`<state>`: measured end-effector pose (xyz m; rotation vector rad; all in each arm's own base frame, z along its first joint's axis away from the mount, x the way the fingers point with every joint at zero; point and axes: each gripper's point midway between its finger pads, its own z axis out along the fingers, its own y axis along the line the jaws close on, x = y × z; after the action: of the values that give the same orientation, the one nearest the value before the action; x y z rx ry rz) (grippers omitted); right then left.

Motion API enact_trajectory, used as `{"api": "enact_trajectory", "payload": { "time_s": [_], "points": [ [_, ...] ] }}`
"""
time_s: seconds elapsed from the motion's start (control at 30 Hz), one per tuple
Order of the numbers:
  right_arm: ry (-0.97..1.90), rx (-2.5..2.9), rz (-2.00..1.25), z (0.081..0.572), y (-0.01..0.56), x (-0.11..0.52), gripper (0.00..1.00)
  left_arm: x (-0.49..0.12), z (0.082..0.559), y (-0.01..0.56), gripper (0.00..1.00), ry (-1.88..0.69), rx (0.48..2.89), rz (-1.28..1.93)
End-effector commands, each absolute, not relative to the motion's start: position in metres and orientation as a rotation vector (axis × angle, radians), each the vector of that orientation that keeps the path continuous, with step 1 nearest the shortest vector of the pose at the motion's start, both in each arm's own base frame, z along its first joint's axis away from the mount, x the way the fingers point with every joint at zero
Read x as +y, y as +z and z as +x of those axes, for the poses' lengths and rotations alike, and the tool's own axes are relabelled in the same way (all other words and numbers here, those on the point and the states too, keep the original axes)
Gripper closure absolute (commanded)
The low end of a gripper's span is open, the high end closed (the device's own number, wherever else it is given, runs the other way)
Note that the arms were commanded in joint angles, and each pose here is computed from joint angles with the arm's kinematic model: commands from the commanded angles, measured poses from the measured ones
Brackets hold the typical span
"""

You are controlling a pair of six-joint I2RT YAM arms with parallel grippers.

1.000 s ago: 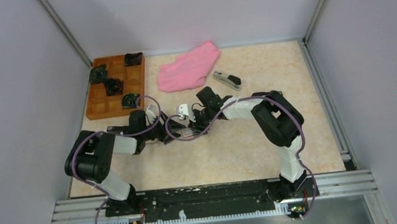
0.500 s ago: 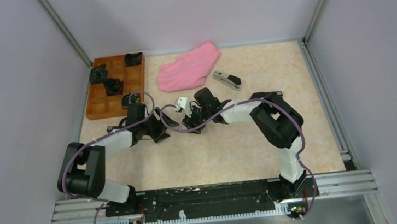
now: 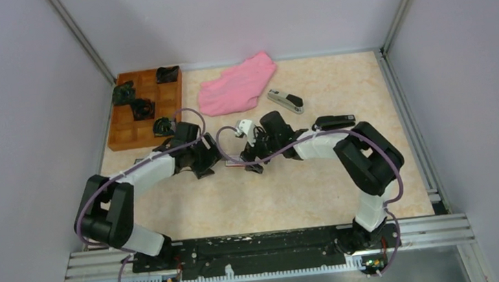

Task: Load the staples into the stapler

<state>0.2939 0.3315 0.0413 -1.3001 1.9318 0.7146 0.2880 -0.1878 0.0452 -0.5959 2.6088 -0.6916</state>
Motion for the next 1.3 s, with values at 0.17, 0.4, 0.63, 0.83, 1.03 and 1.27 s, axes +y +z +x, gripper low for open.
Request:
{"api": "enact_trajectory", "payload": {
  "time_s": [0.17,0.4,0.63,0.83,1.03,1.27],
  "points": [
    [0.691,1.756,-1.374,0.301,0.062,0.325,0.17,-0.191,0.284,0.041,0.17,-0.513,2.671,-0.655],
    [0.696,1.714,-1.472,0.301,0.050,0.329,0.18,-0.198,0.285,0.039,0.15,-0.451,2.705,-0.679],
    [0.715,1.690,-1.496,0.298,0.037,0.331,0.23,-0.206,0.286,0.036,0.15,-0.451,2.720,-0.706],
    [0.734,1.702,-1.494,0.294,0.028,0.332,0.28,-0.208,0.286,0.034,0.14,-0.434,2.740,-0.762],
    [0.732,1.725,-1.486,0.286,0.023,0.329,0.36,-0.214,0.289,0.033,0.14,-0.433,2.768,-0.782],
    [0.744,1.714,-1.418,0.275,0.023,0.333,0.40,-0.218,0.289,0.025,0.16,-0.412,2.794,-0.842]
  ]
}}
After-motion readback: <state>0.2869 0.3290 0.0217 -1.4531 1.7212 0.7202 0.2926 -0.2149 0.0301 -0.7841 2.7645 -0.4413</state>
